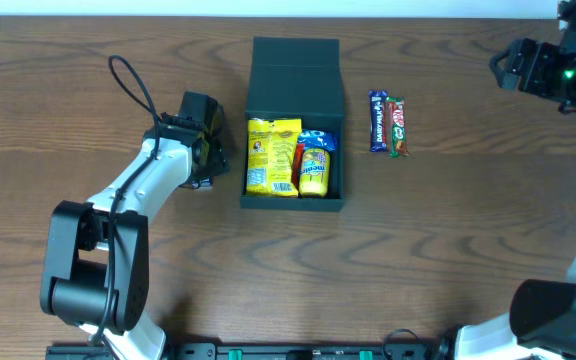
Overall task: Pack container
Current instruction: 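Move the left gripper back to the small blue mint box, then grasp the small blue mint box with the left gripper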
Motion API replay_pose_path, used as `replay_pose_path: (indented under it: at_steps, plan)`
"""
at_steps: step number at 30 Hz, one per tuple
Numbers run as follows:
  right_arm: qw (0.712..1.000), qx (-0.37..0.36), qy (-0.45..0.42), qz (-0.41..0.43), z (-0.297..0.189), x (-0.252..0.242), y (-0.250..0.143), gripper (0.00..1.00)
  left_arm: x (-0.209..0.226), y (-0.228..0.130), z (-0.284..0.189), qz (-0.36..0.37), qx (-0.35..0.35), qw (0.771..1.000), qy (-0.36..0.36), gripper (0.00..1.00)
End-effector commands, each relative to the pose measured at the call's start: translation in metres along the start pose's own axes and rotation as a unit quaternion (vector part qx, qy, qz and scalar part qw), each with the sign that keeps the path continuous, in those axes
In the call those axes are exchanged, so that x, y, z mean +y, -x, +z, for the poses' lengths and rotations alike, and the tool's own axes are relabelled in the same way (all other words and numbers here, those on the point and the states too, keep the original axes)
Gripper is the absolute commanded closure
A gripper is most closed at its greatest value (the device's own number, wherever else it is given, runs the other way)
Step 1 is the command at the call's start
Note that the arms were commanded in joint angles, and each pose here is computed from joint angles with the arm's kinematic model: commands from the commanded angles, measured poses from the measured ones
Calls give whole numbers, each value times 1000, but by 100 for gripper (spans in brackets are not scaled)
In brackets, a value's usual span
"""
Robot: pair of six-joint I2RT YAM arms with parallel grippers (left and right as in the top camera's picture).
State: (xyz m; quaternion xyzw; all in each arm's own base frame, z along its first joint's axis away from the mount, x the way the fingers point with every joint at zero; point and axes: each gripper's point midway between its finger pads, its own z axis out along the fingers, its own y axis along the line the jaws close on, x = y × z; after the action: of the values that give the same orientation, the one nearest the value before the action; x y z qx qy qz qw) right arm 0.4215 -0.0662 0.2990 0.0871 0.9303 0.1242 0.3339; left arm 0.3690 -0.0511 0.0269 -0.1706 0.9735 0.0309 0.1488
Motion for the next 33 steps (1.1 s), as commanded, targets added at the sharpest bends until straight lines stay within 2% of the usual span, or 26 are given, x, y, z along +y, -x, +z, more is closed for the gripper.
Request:
replay_pose_path:
  at_steps: [1, 8, 17, 23, 29, 33]
  plan:
    - [1000, -6, -2, -1, -3, -2, 3, 13, -3, 0, 6, 47, -2, 999, -4, 18]
    - [1000, -6, -2, -1, -3, -2, 3, 13, -7, -2, 21, 115, 6, 993, -8, 24]
    - [1000, -6, -2, -1, -3, -2, 3, 12, -9, -3, 29, 138, 8, 990, -9, 34]
    - [1000, -6, -2, -1, -3, -2, 3, 12, -9, -3, 29, 145, 8, 989, -9, 50]
    - [1000, -6, -2, -1, -3, -2, 3, 12, -9, -3, 29, 145, 8, 989, -9, 60]
    - [1000, -6, -2, -1, -3, -2, 3, 12, -10, -2, 27, 144, 10, 989, -11, 75]
